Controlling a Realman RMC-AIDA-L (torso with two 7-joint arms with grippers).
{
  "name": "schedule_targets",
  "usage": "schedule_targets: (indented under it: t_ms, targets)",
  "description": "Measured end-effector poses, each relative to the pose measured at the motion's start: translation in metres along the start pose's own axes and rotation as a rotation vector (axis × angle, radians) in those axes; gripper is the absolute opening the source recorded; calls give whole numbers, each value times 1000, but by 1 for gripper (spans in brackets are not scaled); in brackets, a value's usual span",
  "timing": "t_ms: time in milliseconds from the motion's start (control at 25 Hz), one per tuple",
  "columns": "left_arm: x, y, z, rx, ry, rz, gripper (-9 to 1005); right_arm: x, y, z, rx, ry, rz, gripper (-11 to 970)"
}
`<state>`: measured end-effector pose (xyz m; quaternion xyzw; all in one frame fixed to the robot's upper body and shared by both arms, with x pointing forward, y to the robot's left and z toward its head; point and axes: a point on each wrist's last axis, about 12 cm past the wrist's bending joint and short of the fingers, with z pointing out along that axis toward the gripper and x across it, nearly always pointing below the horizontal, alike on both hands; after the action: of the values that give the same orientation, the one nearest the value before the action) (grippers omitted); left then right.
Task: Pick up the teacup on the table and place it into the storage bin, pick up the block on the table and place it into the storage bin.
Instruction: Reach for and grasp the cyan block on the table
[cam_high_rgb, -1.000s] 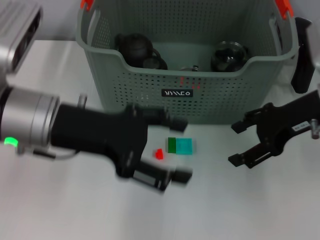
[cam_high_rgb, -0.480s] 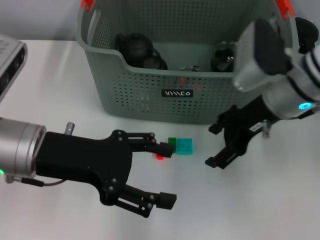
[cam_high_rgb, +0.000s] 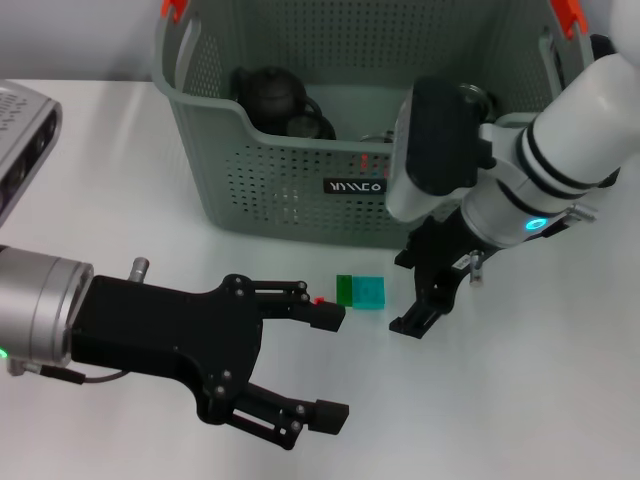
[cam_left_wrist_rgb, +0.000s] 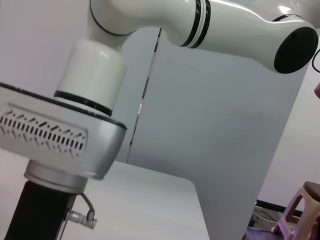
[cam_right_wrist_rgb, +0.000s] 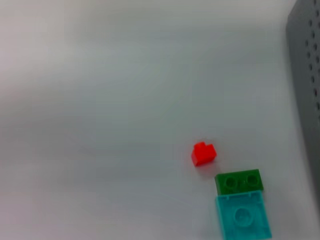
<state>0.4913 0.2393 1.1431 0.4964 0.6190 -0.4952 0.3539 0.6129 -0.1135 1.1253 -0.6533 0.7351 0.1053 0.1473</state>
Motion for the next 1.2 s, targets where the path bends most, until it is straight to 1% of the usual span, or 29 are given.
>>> schedule_targets:
  t_ms: [240,480,760,960,1200]
  targets:
    - [0,0,0,3,0,0,934,-6,3,11,3,-14,-3,946]
    - [0,0,1,3,0,2,933,-7,4,19,19,-33,10,946]
    - [1,0,1,4,-2,-6,933,-8,3,23,46,-75,29,945]
    - [2,0,1,4,-3,-10,933,-5,2,28,57,-80,47,943]
    - [3,0,2,5,1,-11,932,-6,3,32,64,-102,56,940]
